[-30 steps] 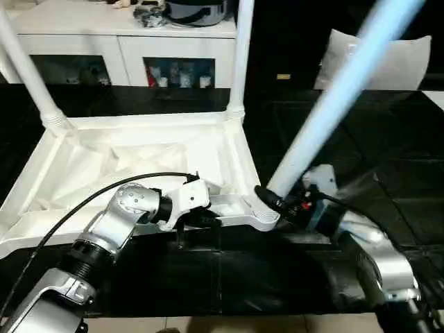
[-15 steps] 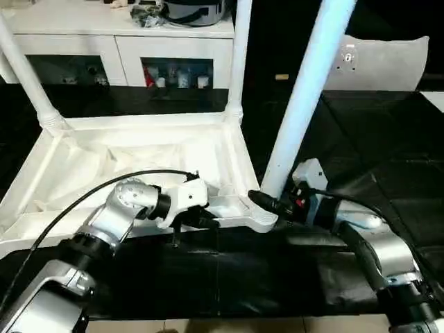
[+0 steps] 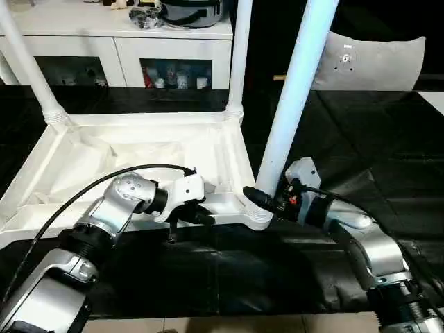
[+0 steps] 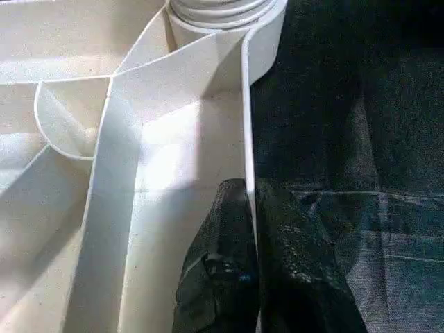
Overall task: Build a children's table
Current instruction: Insert table leg to table base
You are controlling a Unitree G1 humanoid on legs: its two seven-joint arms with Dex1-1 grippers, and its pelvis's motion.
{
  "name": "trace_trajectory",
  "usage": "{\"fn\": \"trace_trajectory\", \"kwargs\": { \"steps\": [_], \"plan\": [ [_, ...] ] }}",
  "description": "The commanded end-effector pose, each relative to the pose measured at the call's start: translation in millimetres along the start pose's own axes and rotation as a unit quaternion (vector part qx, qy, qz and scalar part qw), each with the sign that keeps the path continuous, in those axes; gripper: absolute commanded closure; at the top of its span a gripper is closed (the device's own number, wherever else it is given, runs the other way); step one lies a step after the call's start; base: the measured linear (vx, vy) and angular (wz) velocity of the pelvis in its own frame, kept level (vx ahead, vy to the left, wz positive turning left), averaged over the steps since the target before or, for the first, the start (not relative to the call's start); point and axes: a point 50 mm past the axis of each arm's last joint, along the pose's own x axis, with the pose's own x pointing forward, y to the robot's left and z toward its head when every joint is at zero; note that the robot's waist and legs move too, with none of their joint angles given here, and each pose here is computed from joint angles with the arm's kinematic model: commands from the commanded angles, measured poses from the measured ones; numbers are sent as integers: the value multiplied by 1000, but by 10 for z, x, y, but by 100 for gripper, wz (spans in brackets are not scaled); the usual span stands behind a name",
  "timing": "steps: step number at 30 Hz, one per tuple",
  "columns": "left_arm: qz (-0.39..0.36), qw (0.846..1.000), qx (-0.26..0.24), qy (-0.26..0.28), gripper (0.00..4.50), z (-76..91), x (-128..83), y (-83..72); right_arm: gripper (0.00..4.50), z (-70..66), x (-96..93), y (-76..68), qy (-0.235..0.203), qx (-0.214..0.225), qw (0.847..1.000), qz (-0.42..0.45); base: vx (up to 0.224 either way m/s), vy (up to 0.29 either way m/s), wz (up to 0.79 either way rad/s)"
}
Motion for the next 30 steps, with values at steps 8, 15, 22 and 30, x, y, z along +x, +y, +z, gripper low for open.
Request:
{"fn": "trace_trajectory", "kwargs": {
  "steps": [8,15,22,30],
  "plan": [
    [112,990,-60,-66,450,249,68,-316,261,-494,126,42,104,93,985,-100,0,0,0],
    [143,984,-72,-81,450,428,157,-469,261,-473,217,-20,97,108,981,-131,0,0,0],
    [151,985,-62,-51,450,488,189,-474,261,-463,293,-5,101,113,980,-130,0,0,0],
    [166,984,-57,-28,450,464,203,-480,205,-477,335,-17,100,117,980,-128,0,0,0]
  ]
}}
